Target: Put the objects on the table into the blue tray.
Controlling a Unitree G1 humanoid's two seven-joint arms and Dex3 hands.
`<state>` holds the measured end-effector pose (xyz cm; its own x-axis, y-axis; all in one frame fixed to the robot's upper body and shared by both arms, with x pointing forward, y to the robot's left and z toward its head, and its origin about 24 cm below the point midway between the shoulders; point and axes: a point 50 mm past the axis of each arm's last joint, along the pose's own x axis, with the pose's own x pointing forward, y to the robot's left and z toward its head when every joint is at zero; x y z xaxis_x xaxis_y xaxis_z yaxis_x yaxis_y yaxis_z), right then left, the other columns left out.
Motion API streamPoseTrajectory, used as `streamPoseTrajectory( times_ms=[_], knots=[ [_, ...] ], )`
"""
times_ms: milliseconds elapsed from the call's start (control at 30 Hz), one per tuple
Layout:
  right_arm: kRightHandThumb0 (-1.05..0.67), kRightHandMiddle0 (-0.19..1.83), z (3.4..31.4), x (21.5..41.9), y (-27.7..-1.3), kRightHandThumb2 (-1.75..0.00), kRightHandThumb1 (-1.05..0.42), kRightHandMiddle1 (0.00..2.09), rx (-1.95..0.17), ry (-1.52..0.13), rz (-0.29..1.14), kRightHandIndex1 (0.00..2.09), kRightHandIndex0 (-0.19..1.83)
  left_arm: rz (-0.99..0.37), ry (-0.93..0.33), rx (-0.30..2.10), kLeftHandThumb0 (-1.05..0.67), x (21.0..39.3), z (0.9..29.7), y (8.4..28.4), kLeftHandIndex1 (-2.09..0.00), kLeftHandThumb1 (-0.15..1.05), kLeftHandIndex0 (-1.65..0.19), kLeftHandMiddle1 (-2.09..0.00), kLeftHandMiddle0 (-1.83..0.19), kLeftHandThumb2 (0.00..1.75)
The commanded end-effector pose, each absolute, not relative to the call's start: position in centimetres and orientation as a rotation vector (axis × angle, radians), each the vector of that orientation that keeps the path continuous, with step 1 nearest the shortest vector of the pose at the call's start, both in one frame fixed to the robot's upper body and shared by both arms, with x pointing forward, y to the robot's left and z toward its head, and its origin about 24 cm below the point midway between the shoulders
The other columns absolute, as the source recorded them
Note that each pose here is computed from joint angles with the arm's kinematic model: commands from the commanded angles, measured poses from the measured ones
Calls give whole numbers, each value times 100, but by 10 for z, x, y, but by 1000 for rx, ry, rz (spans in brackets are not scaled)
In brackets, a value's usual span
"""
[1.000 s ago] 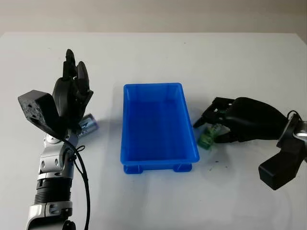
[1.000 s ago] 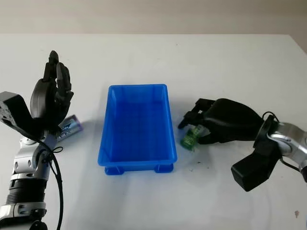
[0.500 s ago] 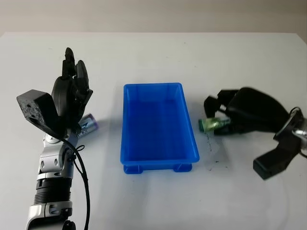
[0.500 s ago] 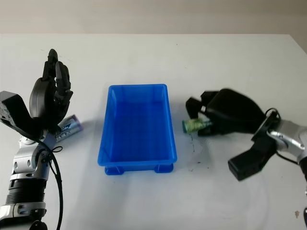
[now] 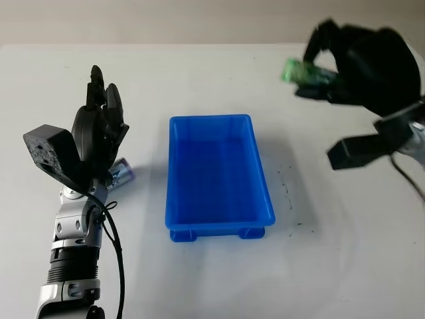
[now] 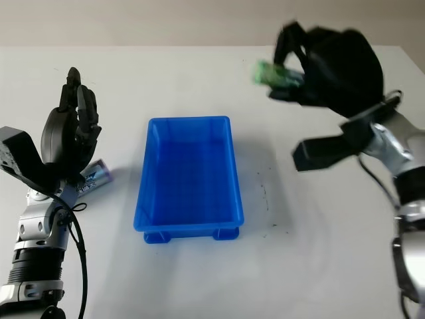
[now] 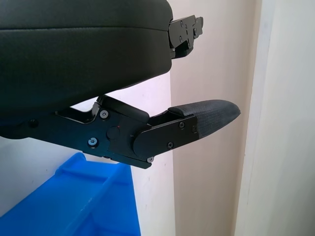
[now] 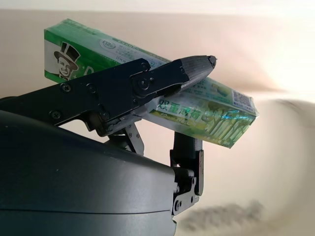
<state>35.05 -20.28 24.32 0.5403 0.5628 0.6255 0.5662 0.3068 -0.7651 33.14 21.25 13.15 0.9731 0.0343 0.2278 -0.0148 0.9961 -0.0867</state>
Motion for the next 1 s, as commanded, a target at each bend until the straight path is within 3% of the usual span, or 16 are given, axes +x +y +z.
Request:
streamPoseTrajectory(
  times_ms=[0,133,333,400,433,467,500,533,567,600,700,800,967],
  knots=[
    [-48,96,244,344,-182,-20,-105,209,-1279,-1161,84,209,121,32,-240,-84,-67,330,133,213,0,105,19,0,19,69],
    [-52,89,230,333,-146,-23,-105,209,-1194,-1203,290,209,114,36,-244,-85,-67,328,132,213,0,105,19,0,19,68],
    [-56,79,219,323,-128,-22,-105,209,-1149,-1179,495,209,103,42,-251,-107,-67,328,131,212,0,105,19,0,19,67],
    [-63,58,217,325,-130,-22,-105,209,-1256,-1058,580,209,74,47,-249,-101,-68,327,131,212,0,105,19,0,19,67],
    [-67,26,217,326,-131,-24,-105,203,-1300,-1000,614,207,38,48,-249,-98,-68,327,130,212,0,105,19,0,19,67],
    [-71,2,218,326,-133,-26,-105,188,-1358,-918,663,192,10,49,-249,-96,-68,326,130,212,0,105,19,0,19,67],
    [-74,-8,219,326,-135,-27,-105,156,-1418,-816,717,159,-3,51,-248,-97,-68,326,129,212,0,105,19,0,19,67],
    [-78,-13,220,326,-137,-26,-105,100,-1461,-735,757,96,-11,53,-247,-100,-67,326,129,212,0,105,19,0,19,67],
    [-81,-16,221,325,-139,-25,-105,59,-1501,-670,786,51,-15,53,-246,-102,-67,327,129,212,0,105,19,0,19,67],
    [-85,-18,222,324,-140,-25,-105,25,-1530,-622,800,21,-17,52,-247,-107,-67,327,129,212,0,105,19,0,19,66],
    [-90,-19,225,321,-145,-30,-105,3,-1552,-587,787,2,-19,53,-244,-108,-67,328,128,211,0,105,19,0,19,65],
    [-90,-19,234,319,-150,-39,-105,0,-1529,-656,668,0,-19,48,-241,-100,-67,328,128,211,0,105,19,0,19,66],
    [-87,-19,244,322,-166,-52,-105,0,-1291,-810,392,0,-19,50,-239,-94,-68,328,128,211,0,105,19,0,19,67]
  ],
)
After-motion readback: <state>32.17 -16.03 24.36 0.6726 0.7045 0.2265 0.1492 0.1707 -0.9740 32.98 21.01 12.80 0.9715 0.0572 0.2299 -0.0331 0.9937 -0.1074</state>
